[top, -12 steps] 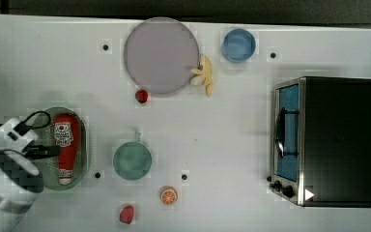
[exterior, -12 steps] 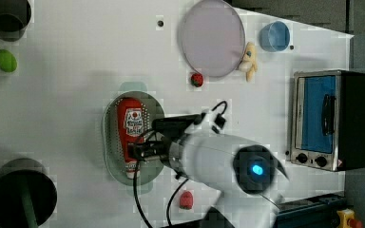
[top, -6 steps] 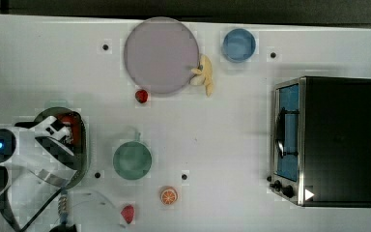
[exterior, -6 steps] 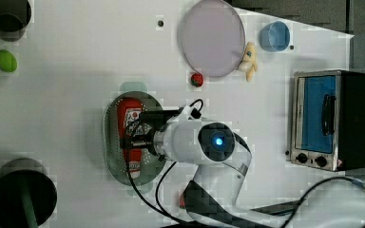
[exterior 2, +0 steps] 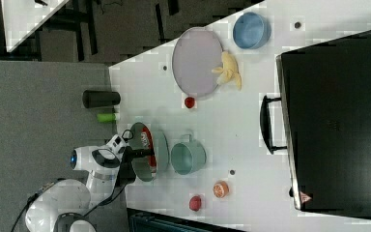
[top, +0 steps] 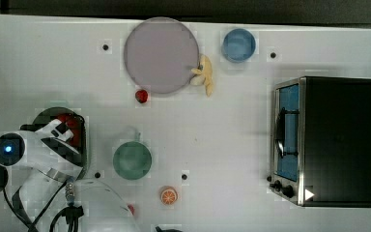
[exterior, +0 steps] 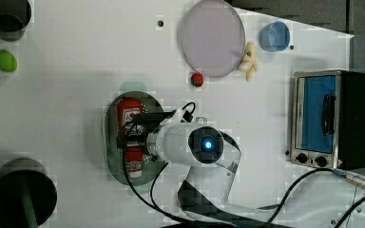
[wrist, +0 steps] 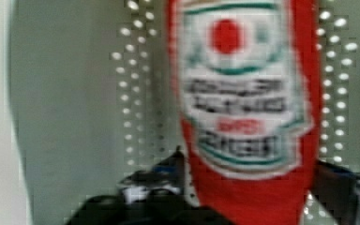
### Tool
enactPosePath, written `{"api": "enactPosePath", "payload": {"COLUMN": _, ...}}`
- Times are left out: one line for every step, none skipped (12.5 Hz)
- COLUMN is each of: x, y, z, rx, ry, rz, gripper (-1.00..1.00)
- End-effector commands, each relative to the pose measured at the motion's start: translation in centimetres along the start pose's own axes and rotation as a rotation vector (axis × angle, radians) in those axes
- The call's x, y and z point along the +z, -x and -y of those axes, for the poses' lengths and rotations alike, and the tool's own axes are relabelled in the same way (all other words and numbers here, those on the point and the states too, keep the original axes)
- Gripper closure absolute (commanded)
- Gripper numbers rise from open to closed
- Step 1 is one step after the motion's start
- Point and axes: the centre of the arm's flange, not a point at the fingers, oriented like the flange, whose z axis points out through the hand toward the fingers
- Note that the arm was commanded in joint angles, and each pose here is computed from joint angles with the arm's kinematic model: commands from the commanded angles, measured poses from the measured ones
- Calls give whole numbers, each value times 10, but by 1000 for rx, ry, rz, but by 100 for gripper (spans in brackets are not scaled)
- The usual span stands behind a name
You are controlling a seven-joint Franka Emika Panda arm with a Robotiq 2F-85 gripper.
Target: Pick ketchup from strainer and place it on the table
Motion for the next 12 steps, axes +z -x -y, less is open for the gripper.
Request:
{"api": "enactPosePath", "payload": {"x": -22, "y": -12, "z": 12, "rx": 48, "ry": -15, "rz": -46, "gripper": -21}}
{"api": "enactPosePath", "payload": {"x": -29, "y": -12, "z": 11, "rx": 47, "ry": -5, "rz": -54, "gripper": -21}}
{"api": "enactPosePath", "payload": {"x": -40, "y": -11, "z": 11, "rx": 43, "ry": 9, "rz": -66, "gripper": -21}}
{"api": "enactPosePath", "payload": {"x": -58, "y": -11, "z": 14, "rx": 42, "ry": 6, "rz": -89, "gripper": -21}}
{"api": "enactPosePath", "payload": {"x": -78, "y": -8, "z": 15, "rx": 49, "ry": 18, "rz": -102, "gripper": -21}}
{"api": "enactPosePath", "payload": {"x": -103, "y": -9, "z": 18, "rx": 73, "ry": 8, "rz": -119, "gripper": -21}}
{"api": "enactPosePath", "payload": {"x": -131, "y": -11, "z": 20, "rx": 114, "ry": -20, "rz": -133, "gripper": -21}}
{"api": "enactPosePath", "payload": {"x": -155, "y": -9, "z": 22, "rx": 156, "ry": -40, "rz": -131, "gripper": -21}}
{"api": "enactPosePath", "payload": {"x": -176, "y": -6, "z": 24, "rx": 197, "ry": -54, "rz": -120, "gripper": -21}}
{"api": "enactPosePath", "payload": {"x": -195, "y": -3, "z": 23, "rx": 214, "ry": -45, "rz": -110, "gripper": -21}}
{"api": "enactPosePath", "payload": {"x": -210, "y": -4, "z": 18, "rx": 222, "ry": -21, "rz": -108, "gripper": -21}}
{"api": "enactPosePath", "payload": {"x": -223, "y": -7, "z": 9, "rx": 221, "ry": 9, "rz": -109, "gripper": -21}}
